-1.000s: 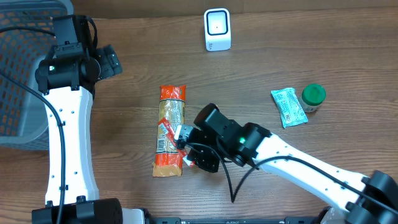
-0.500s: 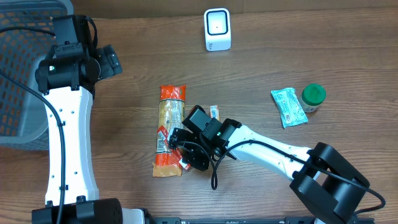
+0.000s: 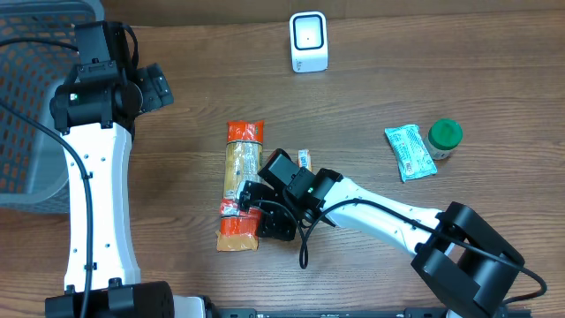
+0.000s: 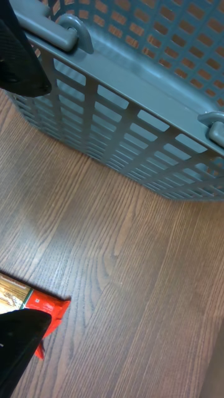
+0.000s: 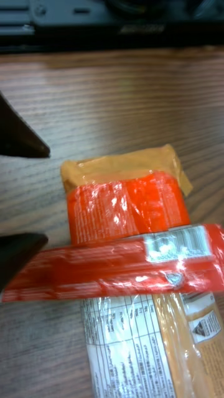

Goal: Scan the item barcode
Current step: 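Lower the right gripper and grasp the spaghetti pack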

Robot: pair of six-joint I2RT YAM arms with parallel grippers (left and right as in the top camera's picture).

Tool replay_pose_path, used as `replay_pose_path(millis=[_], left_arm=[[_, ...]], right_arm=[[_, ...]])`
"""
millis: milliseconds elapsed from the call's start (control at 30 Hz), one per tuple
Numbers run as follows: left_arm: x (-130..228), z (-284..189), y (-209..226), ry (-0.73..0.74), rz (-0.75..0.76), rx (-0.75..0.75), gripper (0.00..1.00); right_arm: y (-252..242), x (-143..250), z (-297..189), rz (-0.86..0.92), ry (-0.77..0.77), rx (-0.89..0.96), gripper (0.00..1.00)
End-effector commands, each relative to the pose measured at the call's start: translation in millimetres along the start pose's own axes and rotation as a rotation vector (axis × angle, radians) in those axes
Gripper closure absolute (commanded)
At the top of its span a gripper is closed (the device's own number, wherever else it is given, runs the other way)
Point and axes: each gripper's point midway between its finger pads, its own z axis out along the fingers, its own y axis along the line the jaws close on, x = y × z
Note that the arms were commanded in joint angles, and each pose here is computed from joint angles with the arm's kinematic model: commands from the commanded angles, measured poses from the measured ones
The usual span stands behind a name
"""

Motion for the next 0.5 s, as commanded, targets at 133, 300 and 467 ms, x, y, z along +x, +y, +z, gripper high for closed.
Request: replay_pose_path(millis=[133, 300, 467], left_arm=[[-7.8, -9.9, 3.1, -0.034, 0.000, -0.005, 0.00], [-7.8, -9.9, 3.1, -0.034, 0.000, -0.005, 0.00], [-7.8, -9.9, 3.1, -0.034, 0.000, -0.005, 0.00]], right_arm=[[-26.9, -5.3, 8.2, -0.006, 0.002, 0.115, 0.37], [-55.6, -10.4, 3.1, 0.014, -0.010, 0.274, 0.34], [-66.9, -15.9, -1.4, 0.014, -0.035, 0.316, 0.34]])
